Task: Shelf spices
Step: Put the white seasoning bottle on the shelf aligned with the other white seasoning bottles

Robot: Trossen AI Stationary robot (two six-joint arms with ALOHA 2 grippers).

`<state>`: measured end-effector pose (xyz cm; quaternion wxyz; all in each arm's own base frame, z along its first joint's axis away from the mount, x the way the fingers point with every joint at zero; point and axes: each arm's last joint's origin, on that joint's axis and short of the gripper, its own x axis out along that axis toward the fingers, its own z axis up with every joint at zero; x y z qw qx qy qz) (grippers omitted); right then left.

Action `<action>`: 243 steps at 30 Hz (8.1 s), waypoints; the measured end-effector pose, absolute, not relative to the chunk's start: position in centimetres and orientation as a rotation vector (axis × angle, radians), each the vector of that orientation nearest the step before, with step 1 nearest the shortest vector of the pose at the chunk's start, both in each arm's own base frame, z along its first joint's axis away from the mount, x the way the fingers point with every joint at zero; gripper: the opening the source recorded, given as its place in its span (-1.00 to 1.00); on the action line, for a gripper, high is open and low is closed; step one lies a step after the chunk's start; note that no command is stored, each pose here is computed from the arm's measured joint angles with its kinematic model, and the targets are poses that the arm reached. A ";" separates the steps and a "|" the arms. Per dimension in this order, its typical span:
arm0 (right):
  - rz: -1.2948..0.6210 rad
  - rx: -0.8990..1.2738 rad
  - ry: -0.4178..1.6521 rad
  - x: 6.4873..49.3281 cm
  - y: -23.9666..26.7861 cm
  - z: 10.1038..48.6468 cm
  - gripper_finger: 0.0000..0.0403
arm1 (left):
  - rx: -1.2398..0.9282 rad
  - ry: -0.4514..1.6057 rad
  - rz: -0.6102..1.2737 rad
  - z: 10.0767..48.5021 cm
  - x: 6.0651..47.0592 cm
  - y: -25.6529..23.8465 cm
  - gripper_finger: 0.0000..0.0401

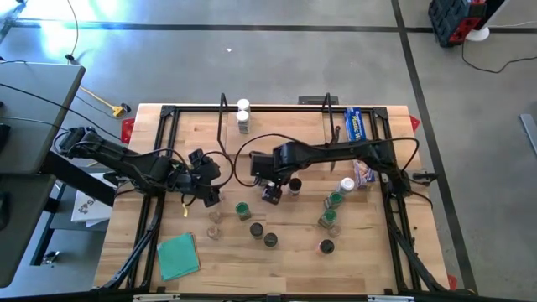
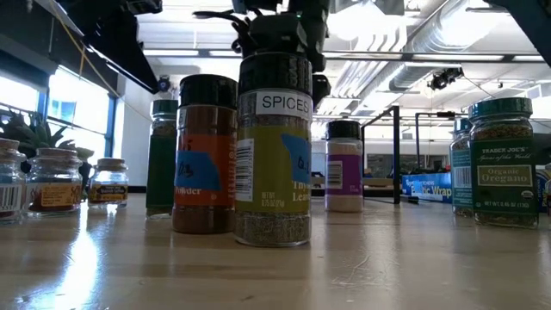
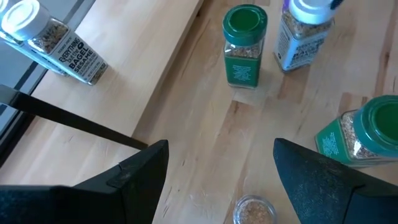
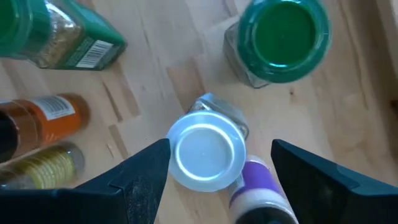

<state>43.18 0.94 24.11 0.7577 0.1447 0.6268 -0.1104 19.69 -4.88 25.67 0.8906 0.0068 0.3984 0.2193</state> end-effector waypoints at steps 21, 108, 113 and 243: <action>-0.330 0.303 1.347 42.9 -0.1 26.7 0.39 | 0.004 0.818 0.461 25.7 19.7 -4.9 0.42; -0.185 0.152 1.386 41.9 -1.9 29.6 -0.05 | -0.030 0.820 0.416 26.7 18.4 -5.6 0.42; -0.211 0.028 1.248 41.7 -4.6 33.9 -0.05 | -0.067 0.759 0.405 28.6 16.4 -5.5 0.42; -0.261 -0.024 0.916 47.0 -16.4 21.3 -1.00 | -0.145 0.578 0.424 30.8 13.9 -4.6 0.42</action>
